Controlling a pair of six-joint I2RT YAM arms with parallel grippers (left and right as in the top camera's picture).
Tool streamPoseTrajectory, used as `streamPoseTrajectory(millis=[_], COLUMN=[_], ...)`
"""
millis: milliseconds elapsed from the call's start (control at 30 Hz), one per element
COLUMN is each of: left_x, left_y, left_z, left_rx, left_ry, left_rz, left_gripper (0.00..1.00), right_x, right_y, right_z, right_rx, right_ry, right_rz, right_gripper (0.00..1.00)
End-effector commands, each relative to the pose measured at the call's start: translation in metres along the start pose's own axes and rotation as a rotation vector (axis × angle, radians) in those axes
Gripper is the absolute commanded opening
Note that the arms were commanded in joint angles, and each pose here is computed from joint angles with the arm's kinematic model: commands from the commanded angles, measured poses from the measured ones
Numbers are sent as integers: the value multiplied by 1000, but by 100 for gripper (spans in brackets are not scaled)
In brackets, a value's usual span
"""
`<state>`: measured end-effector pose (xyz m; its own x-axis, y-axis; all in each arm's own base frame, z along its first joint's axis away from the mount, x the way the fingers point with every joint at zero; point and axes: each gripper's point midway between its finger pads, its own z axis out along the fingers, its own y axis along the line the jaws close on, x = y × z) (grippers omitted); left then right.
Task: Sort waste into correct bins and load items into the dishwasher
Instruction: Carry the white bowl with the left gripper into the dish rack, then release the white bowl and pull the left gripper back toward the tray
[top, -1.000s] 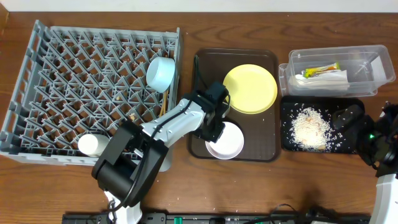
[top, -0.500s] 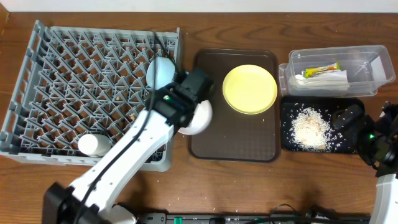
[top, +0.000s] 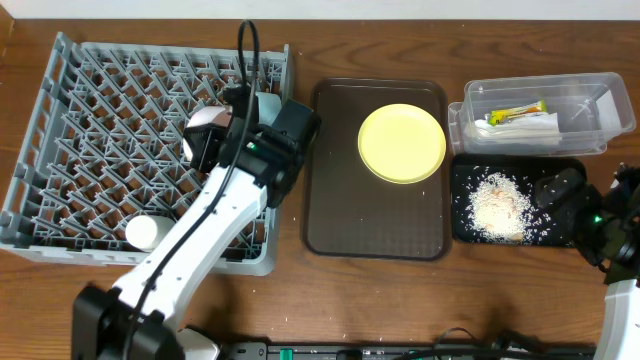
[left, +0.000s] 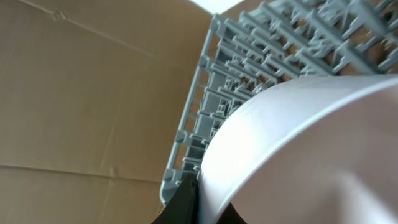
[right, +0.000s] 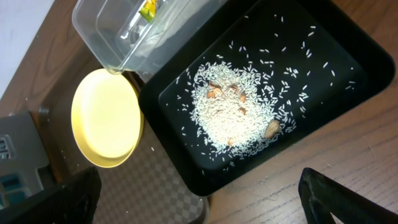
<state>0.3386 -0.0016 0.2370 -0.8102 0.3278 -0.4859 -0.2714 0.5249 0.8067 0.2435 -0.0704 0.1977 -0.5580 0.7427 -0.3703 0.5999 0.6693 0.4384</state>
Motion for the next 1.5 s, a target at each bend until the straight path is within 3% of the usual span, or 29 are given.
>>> streamPoseTrajectory(millis=[0, 400, 600, 833, 900, 1033, 1467], left_x=[15, 43, 60, 70, 74, 90, 114], left_y=[-7, -63, -96, -107, -108, -126, -156], left_z=[16, 32, 17, 0, -5, -23, -66], left_rx=[-81, -20, 154, 214, 231, 368, 674], left_ry=[36, 133, 208, 231, 246, 334, 535], left_rz=[3, 83, 104, 132, 123, 118, 72], left_gripper=[7, 8, 9, 17, 31, 38, 42], right_x=[1, 1, 1, 1, 1, 1, 1], right_y=[-1, -1, -1, -1, -1, -1, -1], right_z=[1, 1, 1, 1, 1, 1, 1], right_rx=[-3, -3, -3, -3, -3, -3, -3], right_ry=[6, 6, 6, 6, 6, 6, 6], right_rz=[8, 8, 8, 8, 8, 8, 8], right_gripper=[99, 99, 99, 99, 99, 99, 99])
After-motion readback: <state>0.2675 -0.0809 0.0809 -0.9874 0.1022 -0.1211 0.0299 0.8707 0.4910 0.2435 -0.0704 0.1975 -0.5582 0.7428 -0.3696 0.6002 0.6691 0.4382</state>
